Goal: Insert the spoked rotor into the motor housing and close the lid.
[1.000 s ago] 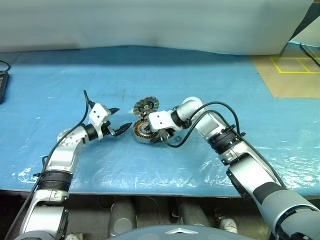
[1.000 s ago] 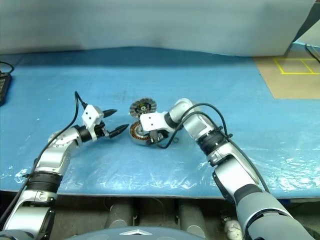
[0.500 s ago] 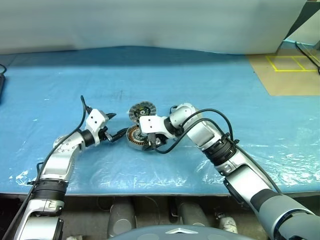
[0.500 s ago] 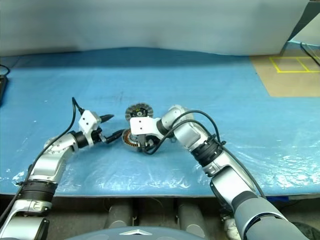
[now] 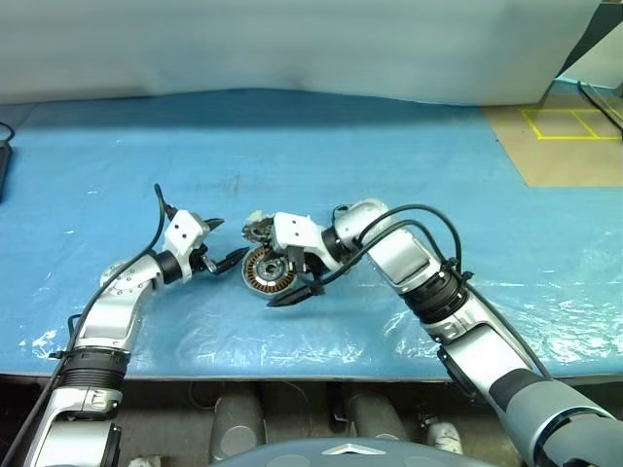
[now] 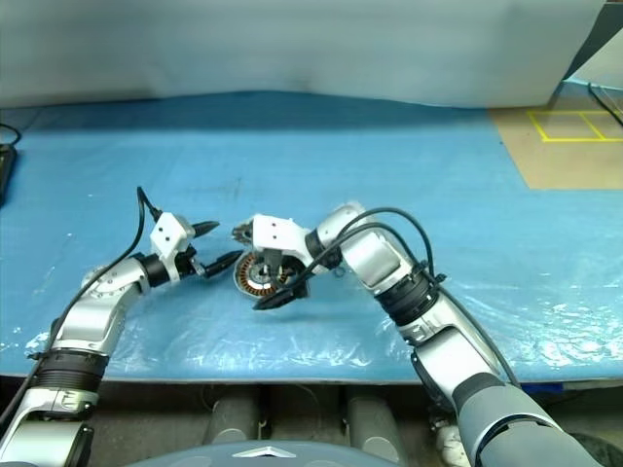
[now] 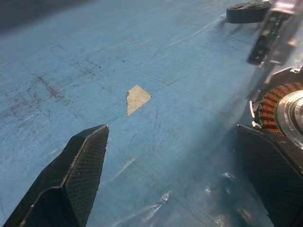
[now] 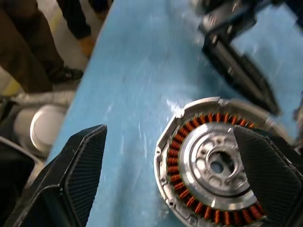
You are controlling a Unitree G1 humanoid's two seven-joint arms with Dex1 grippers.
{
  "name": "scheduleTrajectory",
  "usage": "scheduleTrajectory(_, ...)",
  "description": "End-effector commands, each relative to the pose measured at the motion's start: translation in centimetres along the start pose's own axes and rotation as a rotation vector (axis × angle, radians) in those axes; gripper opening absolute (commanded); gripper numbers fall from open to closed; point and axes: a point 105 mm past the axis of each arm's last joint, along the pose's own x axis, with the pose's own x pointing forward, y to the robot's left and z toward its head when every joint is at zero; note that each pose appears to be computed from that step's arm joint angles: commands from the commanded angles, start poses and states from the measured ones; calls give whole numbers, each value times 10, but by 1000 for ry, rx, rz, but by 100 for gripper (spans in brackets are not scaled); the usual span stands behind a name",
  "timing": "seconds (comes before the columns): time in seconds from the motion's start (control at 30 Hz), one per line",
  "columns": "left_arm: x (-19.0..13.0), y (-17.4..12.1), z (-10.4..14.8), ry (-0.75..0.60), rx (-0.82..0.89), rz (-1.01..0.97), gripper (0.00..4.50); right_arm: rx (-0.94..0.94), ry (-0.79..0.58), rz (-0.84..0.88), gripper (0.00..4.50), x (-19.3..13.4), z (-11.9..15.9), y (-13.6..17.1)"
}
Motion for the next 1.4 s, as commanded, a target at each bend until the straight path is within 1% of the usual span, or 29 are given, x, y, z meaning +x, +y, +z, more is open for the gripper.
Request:
scheduleTrajectory(0.03, -1, 4, 11, -44, 18, 1, 450, 3, -67, -58, 448, -26, 12, -1)
scheduleTrajectory(0.13, 0, 4, 13, -56, 14, -13, 450, 43, -59, -151, 448, -48, -7, -6)
scheduleTrajectory(0.2, -1, 4, 14, -63, 16, -17, 450, 68, -79, -185, 448, -60, -25, -5)
scheduleTrajectory(0.27, -1, 2, 15, -69, 19, -26, 450, 89, -137, -240, 448, -70, -47, -3)
scheduleTrajectory(0.33, -1, 2, 15, -73, 16, -31, 450, 165, -192, -289, 448, -78, -65, -4)
scheduleTrajectory(0.43, -1, -1, 14, -77, 13, -41, 450, 259, -200, -351, 448, -83, -96, -3)
scheduleTrajectory(0.53, 1, -5, 14, -87, -14, -66, 450, 338, -270, -375, 448, -81, -105, -1)
scheduleTrajectory(0.7, 2, -8, 15, -102, -27, -82, 450, 338, -246, -419, 448, -77, -118, -1)
scheduleTrajectory(0.77, 2, -9, 15, -104, -29, -86, 450, 329, -226, -430, 448, -76, -123, -1)
scheduleTrajectory(0.83, 0, -8, 15, -104, -28, -87, 450, 316, -162, -433, 448, -74, -138, 4)
scheduleTrajectory(0.9, 0, -8, 15, -103, -26, -87, 450, 313, -138, -436, 448, -73, -147, 6)
scheduleTrajectory(1.03, 0, -8, 14, -102, -23, -84, 450, 285, -99, -419, 448, -70, -156, 11)
scheduleTrajectory(1.2, 0, -7, 14, -100, -15, -77, 450, 274, -84, -429, 448, -65, -160, 9)
scheduleTrajectory(1.3, -1, -6, 13, -97, -11, -72, 450, 269, -85, -432, 391, -63, -160, 9)
scheduleTrajectory(1.4, -1, -6, 12, -92, -11, -68, 450, 257, -83, -438, 287, -62, -157, 8)
